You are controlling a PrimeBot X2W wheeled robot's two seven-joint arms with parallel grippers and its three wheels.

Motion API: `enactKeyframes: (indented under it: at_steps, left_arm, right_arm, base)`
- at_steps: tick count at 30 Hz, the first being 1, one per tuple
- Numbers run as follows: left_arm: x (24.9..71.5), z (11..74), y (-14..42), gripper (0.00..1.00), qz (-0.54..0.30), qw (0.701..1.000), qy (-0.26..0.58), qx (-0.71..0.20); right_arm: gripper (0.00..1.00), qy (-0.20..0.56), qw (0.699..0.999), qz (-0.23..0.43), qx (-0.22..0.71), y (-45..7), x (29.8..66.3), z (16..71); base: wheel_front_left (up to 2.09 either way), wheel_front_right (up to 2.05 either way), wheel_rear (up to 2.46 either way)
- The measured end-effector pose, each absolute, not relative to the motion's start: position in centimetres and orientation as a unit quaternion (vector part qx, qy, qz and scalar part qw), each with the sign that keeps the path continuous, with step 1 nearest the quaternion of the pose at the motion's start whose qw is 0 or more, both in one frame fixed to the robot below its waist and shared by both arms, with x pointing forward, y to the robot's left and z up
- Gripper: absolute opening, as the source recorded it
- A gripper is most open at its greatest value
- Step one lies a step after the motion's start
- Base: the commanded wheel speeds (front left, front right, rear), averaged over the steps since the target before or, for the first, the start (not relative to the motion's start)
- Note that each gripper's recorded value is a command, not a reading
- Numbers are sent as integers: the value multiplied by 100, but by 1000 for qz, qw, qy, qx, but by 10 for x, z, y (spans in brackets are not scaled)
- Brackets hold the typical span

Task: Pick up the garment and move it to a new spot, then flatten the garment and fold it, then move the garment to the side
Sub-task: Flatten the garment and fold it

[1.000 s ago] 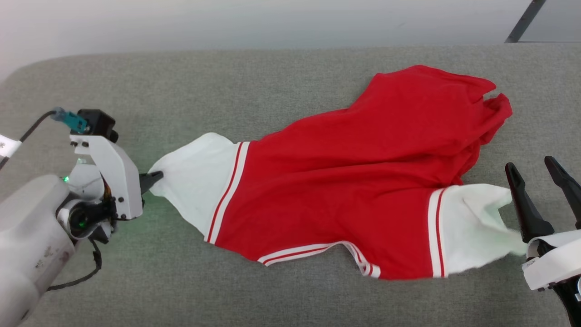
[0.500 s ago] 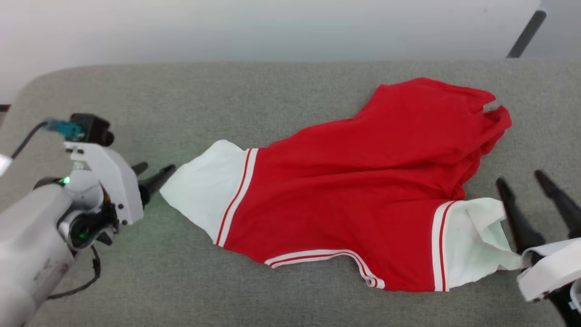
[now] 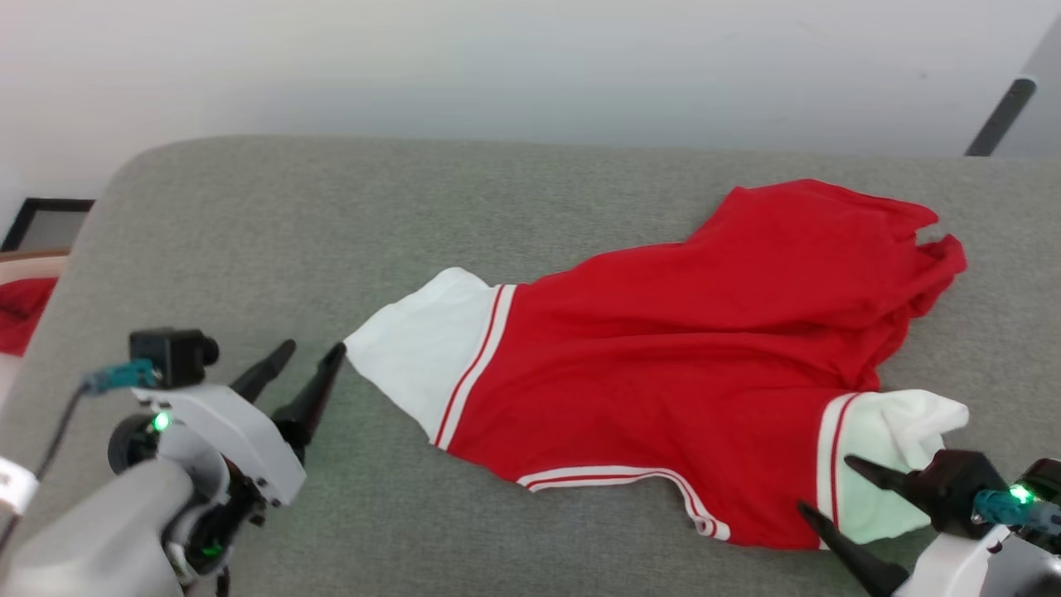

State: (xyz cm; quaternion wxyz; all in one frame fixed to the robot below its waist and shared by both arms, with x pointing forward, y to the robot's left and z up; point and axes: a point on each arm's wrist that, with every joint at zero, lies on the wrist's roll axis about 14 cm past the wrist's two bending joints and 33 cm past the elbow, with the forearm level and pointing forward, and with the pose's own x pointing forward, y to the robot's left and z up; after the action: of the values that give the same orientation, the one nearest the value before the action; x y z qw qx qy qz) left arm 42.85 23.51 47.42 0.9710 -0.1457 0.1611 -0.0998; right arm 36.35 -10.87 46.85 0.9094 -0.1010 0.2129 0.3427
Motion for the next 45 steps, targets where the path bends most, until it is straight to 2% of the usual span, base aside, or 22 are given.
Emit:
enactKeyframes:
  at_steps: [7,13,19,32,33,34,35,36,41,45]
  left_arm:
    - [412,491,241,100,-59,985,104,-124]
    - [391,500,241,100,-27,995,58,-77]
    - [379,510,232,100,-9,998,17,-68]
    - [371,487,235,100,13,997,26,-75]
    - [371,485,236,100,14,997,28,-74]
    - [371,484,237,100,17,997,29,-75]
    - [371,483,238,100,19,997,30,-75]
    - [371,482,240,100,20,996,31,-76]
    - [371,477,242,100,13,997,37,-67]
    - [377,477,241,100,-28,998,50,-24]
  right_arm:
    - [100,257,848,412,-213,-115,350,463]
    - [100,302,795,424,-311,-148,347,449]
    - [100,331,769,428,-339,-163,354,432]
    - [100,370,716,467,-364,-162,368,383]
    - [89,370,713,470,-365,-161,369,380]
    - [44,371,710,473,-366,-161,369,378]
    - [5,371,707,477,-367,-160,370,376]
    - [0,372,705,480,-366,-159,370,375]
    - [0,366,706,484,-364,-154,376,373]
    - [0,364,708,485,-363,-154,375,374]
  base:
    - [0,0,0]
    - [0,0,0]
    - [0,0,0]
    - [0,0,0]
    - [0,0,0]
    - [0,0,0]
    - [0,0,0]
    - [0,0,0]
    - [0,0,0]
    - [0,0,0]
